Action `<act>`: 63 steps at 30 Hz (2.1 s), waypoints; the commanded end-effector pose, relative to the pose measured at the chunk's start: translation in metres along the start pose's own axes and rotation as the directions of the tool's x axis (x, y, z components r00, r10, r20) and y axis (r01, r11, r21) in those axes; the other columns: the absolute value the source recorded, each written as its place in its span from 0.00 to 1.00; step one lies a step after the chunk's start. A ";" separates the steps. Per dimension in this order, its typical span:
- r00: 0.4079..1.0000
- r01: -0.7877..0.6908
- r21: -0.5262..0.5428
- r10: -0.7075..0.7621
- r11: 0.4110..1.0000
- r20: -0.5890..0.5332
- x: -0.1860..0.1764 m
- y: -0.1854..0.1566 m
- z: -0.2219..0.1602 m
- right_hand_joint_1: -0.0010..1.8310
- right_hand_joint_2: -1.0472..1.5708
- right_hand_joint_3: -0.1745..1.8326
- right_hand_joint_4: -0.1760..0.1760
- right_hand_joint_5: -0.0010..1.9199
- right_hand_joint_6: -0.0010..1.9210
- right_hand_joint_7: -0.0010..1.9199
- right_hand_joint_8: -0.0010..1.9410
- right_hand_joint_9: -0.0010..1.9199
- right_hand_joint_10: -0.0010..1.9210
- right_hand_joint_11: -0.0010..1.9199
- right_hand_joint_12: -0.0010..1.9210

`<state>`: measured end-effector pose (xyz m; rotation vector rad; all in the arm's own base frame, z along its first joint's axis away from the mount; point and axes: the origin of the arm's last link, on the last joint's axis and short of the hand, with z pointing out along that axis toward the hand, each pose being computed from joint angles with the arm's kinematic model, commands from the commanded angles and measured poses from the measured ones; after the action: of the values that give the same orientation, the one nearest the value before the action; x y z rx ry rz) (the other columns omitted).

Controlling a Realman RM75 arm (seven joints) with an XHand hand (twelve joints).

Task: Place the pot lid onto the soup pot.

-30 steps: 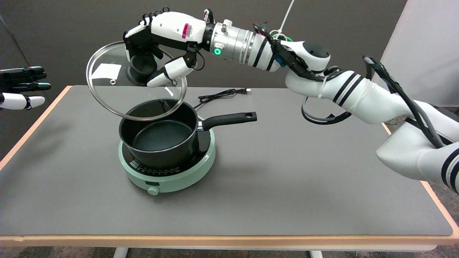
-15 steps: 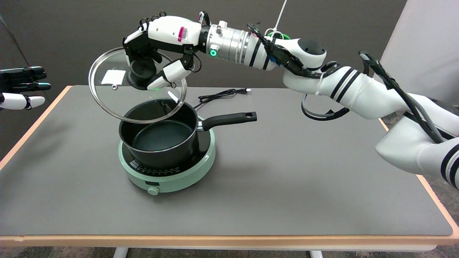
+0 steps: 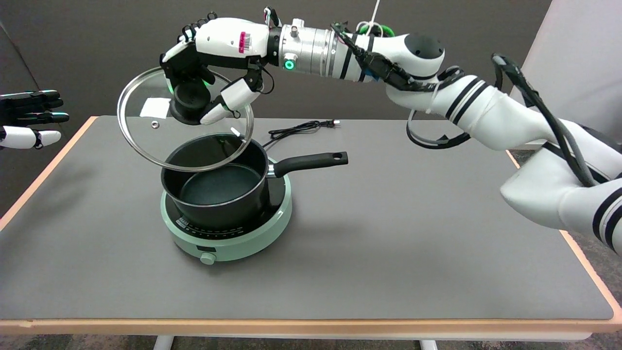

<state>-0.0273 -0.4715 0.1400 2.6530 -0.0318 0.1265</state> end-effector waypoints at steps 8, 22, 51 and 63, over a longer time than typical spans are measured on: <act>0.947 -0.179 0.112 0.140 0.977 0.288 0.015 0.012 0.028 0.66 0.87 0.08 0.16 0.35 0.68 0.46 0.69 0.37 0.90 0.15 0.97; 0.928 -0.170 0.111 0.121 0.979 0.353 0.014 0.008 0.043 0.66 0.84 0.15 0.14 0.35 0.69 0.47 0.68 0.40 0.93 0.11 1.00; 0.907 -0.141 -0.054 0.151 0.989 0.394 -0.018 0.027 0.056 0.65 0.87 0.12 0.16 0.32 0.73 0.45 0.72 0.34 0.98 0.03 0.98; 0.887 -0.146 -0.069 0.161 0.987 0.434 -0.035 0.030 0.050 0.65 0.86 0.13 0.18 0.32 0.73 0.45 0.71 0.34 0.98 0.03 0.97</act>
<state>-0.0400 -0.5188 0.1042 2.6239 -0.3599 -0.3766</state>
